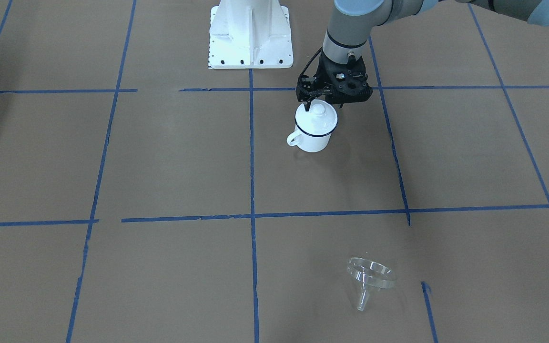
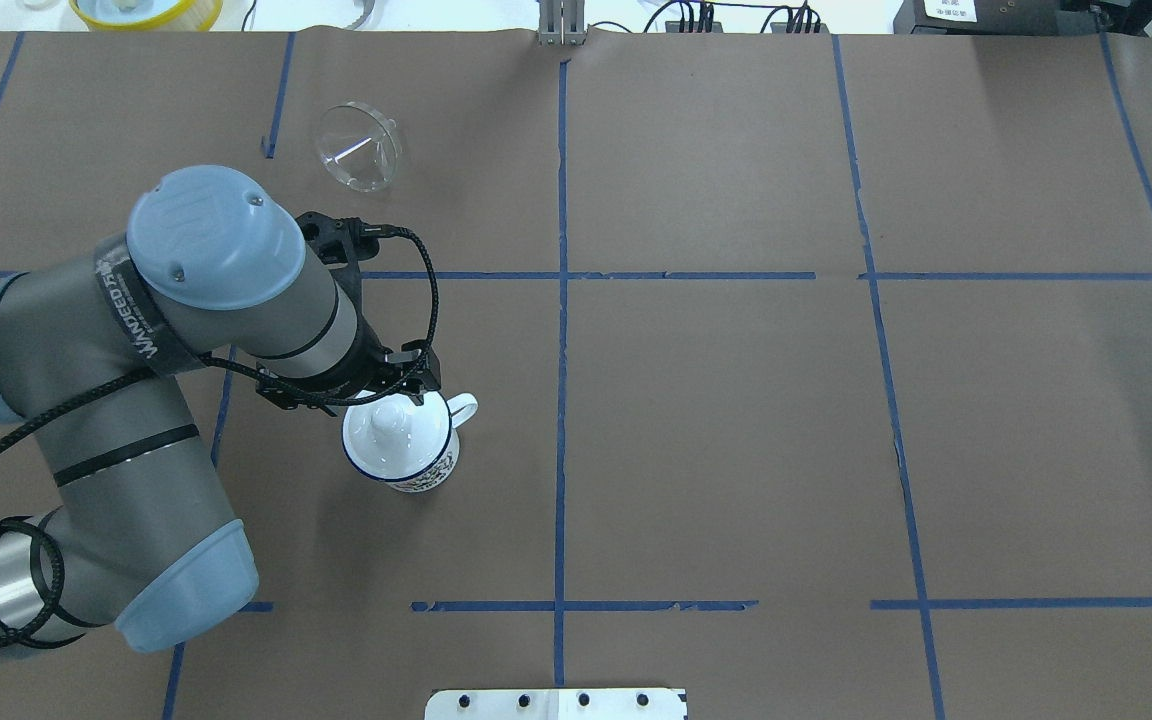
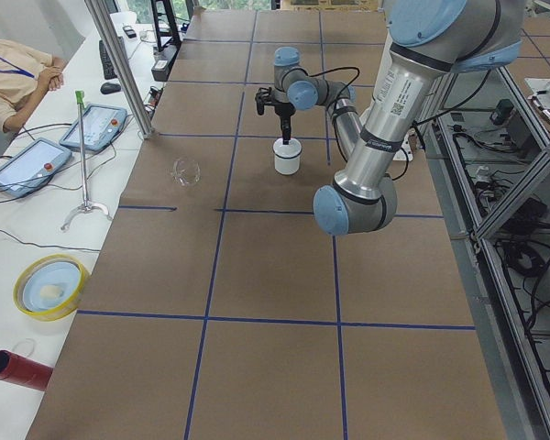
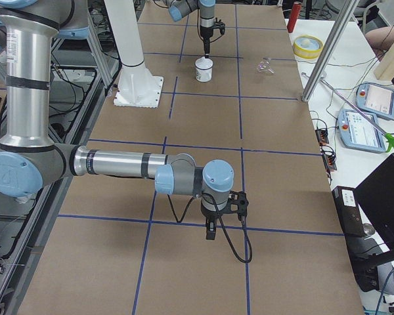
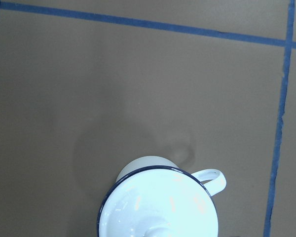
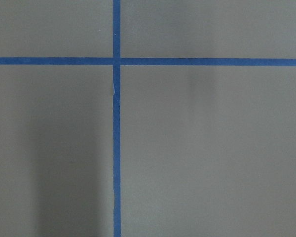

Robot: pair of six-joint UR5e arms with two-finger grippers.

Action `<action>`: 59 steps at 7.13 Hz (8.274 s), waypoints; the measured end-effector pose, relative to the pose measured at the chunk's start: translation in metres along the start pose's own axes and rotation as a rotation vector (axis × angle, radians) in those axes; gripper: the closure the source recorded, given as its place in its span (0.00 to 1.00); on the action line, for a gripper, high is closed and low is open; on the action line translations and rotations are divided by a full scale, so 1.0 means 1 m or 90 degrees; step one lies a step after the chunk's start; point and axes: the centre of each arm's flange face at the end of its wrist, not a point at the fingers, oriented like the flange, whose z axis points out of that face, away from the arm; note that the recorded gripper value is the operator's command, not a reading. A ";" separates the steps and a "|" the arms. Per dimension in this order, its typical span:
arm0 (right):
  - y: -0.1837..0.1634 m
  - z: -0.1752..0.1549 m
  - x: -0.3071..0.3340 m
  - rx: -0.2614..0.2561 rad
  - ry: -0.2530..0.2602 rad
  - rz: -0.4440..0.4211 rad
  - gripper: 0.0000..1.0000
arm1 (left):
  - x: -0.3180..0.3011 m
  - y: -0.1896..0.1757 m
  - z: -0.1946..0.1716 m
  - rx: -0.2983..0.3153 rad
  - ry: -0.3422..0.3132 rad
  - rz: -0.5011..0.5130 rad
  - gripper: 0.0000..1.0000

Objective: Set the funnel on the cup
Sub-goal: 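Move the left gripper over the white lid on the mug, then close the left gripper on the white lid's knob, then lift the lid off the mug and lower it beside the mug, then open the left gripper to release the lid on the table, then move the left gripper toward the clear glass funnel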

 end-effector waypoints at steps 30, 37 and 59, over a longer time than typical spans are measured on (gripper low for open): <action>0.000 0.000 0.000 0.000 0.000 0.000 0.00 | -0.118 -0.055 0.066 -0.012 -0.049 0.000 1.00; 0.000 0.000 0.000 0.000 0.000 0.000 0.00 | -0.153 -0.056 0.097 -0.011 -0.025 0.015 0.14; 0.000 0.000 0.000 0.000 0.000 0.000 0.00 | -0.116 -0.232 0.082 0.335 0.380 -0.638 0.00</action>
